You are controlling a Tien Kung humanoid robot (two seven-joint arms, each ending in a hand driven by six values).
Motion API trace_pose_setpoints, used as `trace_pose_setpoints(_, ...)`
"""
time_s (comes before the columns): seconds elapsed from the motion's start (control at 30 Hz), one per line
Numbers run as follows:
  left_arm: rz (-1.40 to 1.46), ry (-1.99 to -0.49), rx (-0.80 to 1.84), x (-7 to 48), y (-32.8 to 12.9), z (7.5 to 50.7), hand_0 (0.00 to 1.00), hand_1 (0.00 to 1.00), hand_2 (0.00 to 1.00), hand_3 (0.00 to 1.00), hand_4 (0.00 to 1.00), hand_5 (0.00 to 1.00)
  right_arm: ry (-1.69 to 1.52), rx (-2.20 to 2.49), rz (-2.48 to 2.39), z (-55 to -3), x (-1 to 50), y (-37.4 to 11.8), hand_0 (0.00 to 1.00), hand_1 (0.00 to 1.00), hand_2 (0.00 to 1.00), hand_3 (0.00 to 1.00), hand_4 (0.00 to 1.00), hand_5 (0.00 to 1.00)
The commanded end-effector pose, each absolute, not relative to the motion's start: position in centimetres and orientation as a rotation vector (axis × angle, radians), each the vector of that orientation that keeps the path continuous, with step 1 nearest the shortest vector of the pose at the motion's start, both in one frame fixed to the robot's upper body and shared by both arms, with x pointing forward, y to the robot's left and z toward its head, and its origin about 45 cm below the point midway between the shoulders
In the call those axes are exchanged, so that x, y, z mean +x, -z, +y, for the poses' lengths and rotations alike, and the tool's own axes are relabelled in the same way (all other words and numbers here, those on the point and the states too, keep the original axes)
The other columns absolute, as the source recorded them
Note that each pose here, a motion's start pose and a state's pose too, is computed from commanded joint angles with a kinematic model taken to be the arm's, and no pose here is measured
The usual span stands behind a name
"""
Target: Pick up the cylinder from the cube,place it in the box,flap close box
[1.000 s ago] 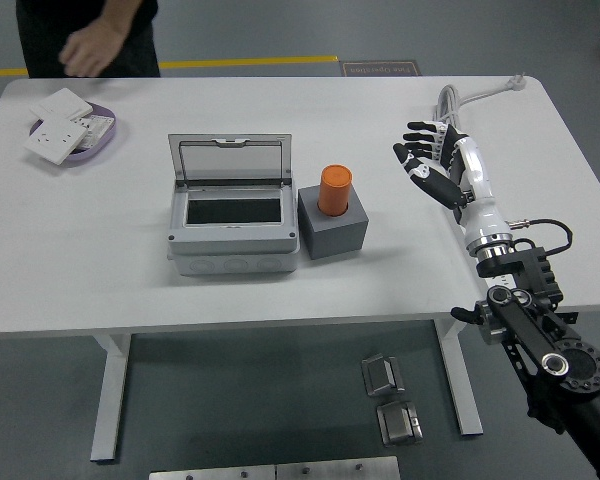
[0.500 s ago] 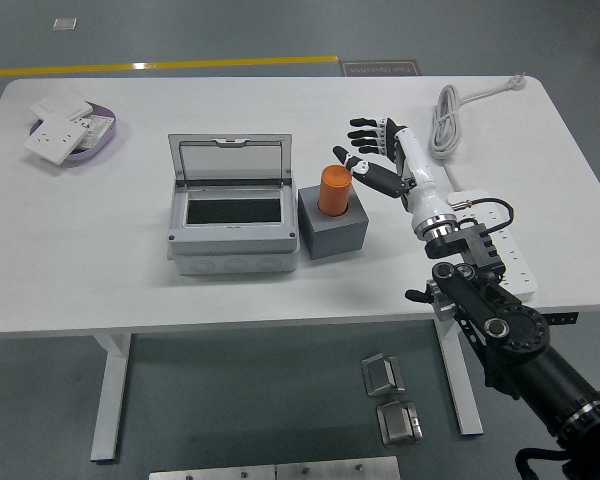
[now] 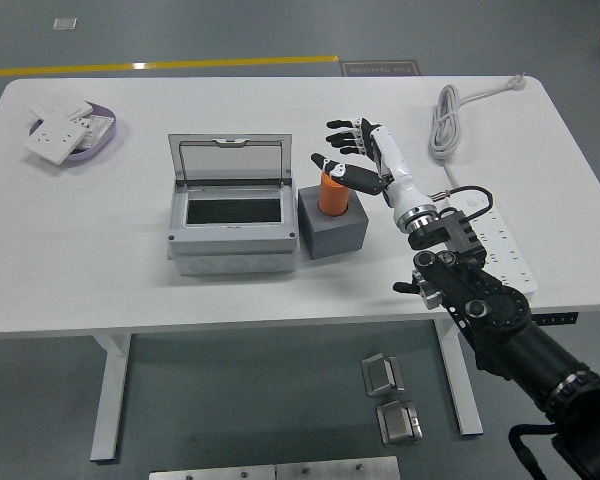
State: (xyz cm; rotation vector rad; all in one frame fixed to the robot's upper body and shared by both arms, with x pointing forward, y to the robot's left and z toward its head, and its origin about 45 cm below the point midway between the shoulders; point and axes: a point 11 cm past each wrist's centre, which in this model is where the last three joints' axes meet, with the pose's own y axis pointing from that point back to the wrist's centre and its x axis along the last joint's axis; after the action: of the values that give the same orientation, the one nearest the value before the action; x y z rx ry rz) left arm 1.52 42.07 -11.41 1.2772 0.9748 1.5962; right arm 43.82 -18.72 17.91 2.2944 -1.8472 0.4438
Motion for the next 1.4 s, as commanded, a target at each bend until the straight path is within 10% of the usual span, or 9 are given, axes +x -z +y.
trace_pose_setpoints(1.4, 0.926, -1.583, 1.272, 2.9, 11.2, 42.4, 0.570, 0.578, 0.543, 0.566, 0.594, 0.202, -0.387, 2.274, -1.719, -18.0, 42.6, -14.4, 0.664, 0.654, 0.573, 0.655, 0.836, 0.184)
